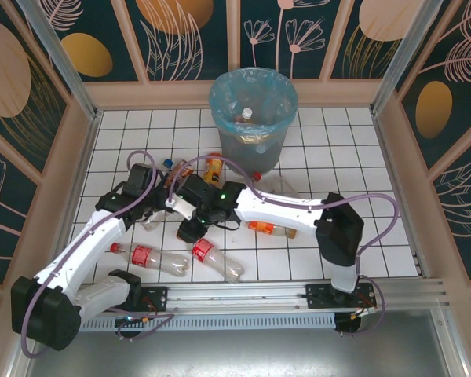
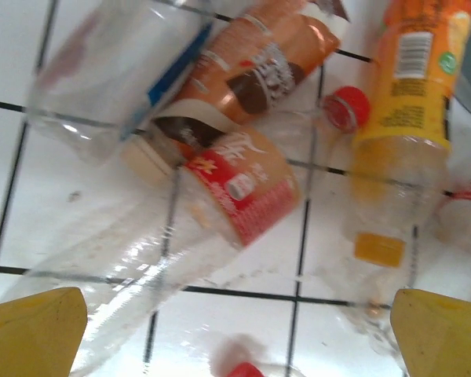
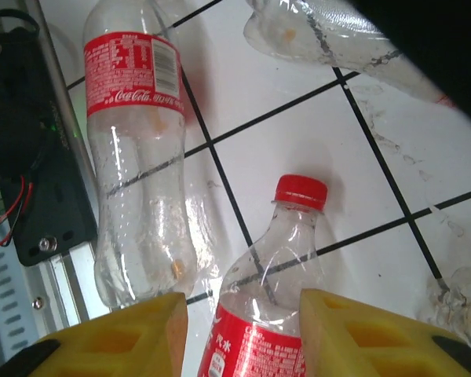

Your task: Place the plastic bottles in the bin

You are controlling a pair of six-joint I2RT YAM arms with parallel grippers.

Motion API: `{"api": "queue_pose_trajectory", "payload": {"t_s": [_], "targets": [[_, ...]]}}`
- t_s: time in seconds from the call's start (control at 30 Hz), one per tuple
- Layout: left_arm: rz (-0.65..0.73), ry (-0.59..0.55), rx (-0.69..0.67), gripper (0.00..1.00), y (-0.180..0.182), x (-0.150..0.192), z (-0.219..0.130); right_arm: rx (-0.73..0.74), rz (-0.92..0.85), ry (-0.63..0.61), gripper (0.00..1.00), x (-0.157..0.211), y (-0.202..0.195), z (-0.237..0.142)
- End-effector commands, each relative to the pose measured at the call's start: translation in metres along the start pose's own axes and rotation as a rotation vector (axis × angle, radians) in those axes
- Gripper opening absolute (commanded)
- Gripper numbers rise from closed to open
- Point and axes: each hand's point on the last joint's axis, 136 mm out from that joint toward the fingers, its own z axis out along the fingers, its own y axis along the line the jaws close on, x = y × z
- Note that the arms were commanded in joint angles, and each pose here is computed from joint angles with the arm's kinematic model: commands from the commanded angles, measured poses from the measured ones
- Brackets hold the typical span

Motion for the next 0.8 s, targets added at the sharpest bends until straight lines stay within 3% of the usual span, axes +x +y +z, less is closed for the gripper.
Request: {"api": "queue_pose_trajectory", "payload": {"t_s": [0.0, 0.2, 0.37, 0.77], "targets": [[-0.043, -0.151, -0.102, 0.99, 0.023, -0.037, -0.007, 0.025, 0.039, 0.082, 0.43, 0.008, -0.005, 0.013], [-0.154, -0.274, -0.186, 0.99, 0.065, -0.071, -0.013, 0.049, 0.056, 0.147, 0.44, 0.012, -0.012, 0.035], [-0.144, -0.352, -0.278, 0.99, 0.081, -0.091, -0.022, 0.055, 0.075, 0.175, 0.44, 0.013, -0.016, 0.049], [-0.127, -0.487, -0.346, 0.99, 0.098, -0.097, -0.043, 0.071, 0.112, 0.237, 0.48, 0.016, -0.025, 0.081]]}}
